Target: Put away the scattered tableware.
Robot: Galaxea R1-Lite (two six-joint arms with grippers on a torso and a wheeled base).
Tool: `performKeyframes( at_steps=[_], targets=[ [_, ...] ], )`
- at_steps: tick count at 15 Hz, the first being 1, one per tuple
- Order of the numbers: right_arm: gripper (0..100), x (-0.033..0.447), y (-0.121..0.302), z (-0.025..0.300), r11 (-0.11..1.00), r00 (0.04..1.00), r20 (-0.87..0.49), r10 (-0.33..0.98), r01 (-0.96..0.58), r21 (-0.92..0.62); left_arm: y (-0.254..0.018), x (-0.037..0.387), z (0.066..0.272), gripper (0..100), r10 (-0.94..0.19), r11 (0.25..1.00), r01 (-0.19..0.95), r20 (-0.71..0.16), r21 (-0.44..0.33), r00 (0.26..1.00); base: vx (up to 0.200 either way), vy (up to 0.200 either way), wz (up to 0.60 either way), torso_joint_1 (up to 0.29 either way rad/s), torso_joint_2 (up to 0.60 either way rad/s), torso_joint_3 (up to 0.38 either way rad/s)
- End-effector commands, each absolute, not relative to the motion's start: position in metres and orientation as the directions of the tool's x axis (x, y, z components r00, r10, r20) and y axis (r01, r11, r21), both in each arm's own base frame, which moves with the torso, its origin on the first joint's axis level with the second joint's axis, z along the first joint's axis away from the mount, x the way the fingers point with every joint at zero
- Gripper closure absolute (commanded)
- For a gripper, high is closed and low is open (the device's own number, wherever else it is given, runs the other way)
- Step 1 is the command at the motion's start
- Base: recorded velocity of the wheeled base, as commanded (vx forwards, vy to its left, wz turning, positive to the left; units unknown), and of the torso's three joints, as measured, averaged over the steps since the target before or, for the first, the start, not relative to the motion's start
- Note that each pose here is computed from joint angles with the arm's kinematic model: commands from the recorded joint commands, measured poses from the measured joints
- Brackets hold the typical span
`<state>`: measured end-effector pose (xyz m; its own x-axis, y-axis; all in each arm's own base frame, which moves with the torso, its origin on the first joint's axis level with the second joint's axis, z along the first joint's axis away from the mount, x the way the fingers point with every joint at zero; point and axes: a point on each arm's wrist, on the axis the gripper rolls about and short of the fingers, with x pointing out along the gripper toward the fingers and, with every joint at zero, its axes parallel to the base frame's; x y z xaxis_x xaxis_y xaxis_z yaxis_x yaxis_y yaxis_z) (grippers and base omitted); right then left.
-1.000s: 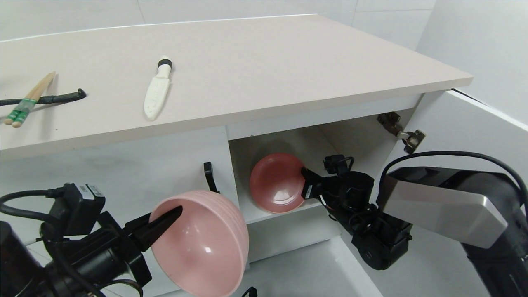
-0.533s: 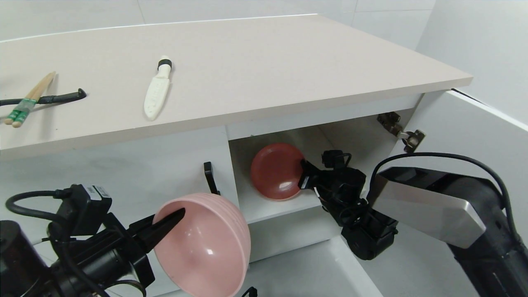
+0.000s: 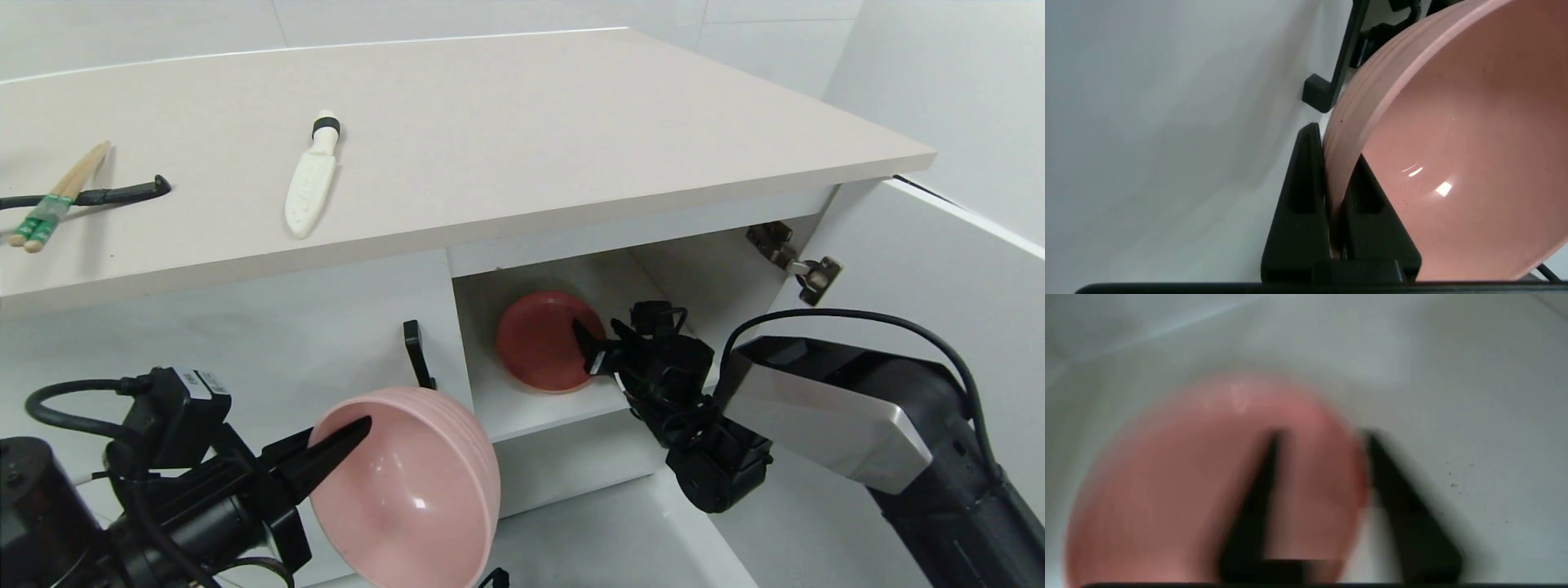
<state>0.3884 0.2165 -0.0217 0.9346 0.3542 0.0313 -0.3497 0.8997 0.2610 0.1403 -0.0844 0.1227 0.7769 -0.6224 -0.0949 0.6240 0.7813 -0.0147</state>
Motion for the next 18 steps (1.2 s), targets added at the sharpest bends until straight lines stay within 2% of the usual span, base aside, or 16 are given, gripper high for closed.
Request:
performKeyframes(
  at_steps=[1,4,5,8,9,10,11,12,13,15,18],
  targets=[
    [0,0.391,0.216,-0.026,0.914,0.936,0.029,0.350,-0.348,0.207,-0.086,0.140,0.122,100,-0.632,0.773,0.634,-0.100,-0.017,0.769,0.000,0.000,0.00,0.000,0.00,0.000],
    [0,0.392,0.217,-0.007,0.923,0.935,0.074,0.347,-0.355,0.150,-0.091,0.139,0.121,100,-0.652,0.757,0.654,-0.101,-0.014,0.752,0.000,0.000,0.00,0.000,0.00,0.000],
    [0,0.379,0.217,0.019,0.921,0.928,0.095,0.359,-0.369,0.122,-0.090,0.138,0.122,100,-0.651,0.758,0.653,-0.095,-0.013,0.753,0.000,0.000,0.00,0.000,0.00,0.000],
    [0,0.323,0.205,0.068,0.907,0.911,0.071,0.407,-0.412,0.089,-0.093,0.136,0.122,100,-0.668,0.742,0.670,-0.100,-0.012,0.738,0.000,0.000,0.00,0.000,0.00,0.000],
    [0,0.286,0.192,0.101,0.896,0.899,0.088,0.428,-0.435,0.092,-0.099,0.134,0.119,100,-0.692,0.718,0.696,-0.113,-0.013,0.713,0.000,0.000,0.00,0.000,0.00,0.000],
    [0,0.280,0.188,0.104,0.895,0.899,0.085,0.430,-0.436,0.091,-0.101,0.133,0.119,100,-0.699,0.712,0.703,-0.116,-0.010,0.706,0.000,0.000,0.00,0.000,0.00,0.000],
    [0,0.244,0.169,0.112,0.890,0.894,0.045,0.446,-0.449,0.079,-0.109,0.131,0.115,100,-0.731,0.675,0.737,-0.130,-0.004,0.669,0.000,0.000,0.00,0.000,0.00,0.000],
    [0,0.231,0.164,0.110,0.887,0.890,0.017,0.456,-0.456,0.073,-0.111,0.132,0.113,100,-0.736,0.667,0.745,-0.145,0.012,0.661,0.000,0.000,0.00,0.000,0.00,0.000],
    [0,0.208,0.152,0.107,0.881,0.881,-0.033,0.471,-0.469,0.059,-0.115,0.135,0.105,100,-0.733,0.655,0.753,-0.185,0.067,0.655,0.000,0.000,0.00,0.000,0.00,0.000],
    [0,0.170,0.133,0.113,0.867,0.865,-0.048,0.499,-0.498,0.023,-0.120,0.139,0.097,100,-0.735,0.618,0.766,-0.215,0.177,0.643,0.000,0.000,0.00,0.000,0.00,0.000],
    [0,0.150,0.124,0.111,0.851,0.848,-0.076,0.525,-0.526,0.016,-0.144,0.136,0.101,100,-0.800,0.536,0.806,-0.154,0.252,0.580,0.000,0.000,0.00,0.000,0.00,0.000]
  ],
)
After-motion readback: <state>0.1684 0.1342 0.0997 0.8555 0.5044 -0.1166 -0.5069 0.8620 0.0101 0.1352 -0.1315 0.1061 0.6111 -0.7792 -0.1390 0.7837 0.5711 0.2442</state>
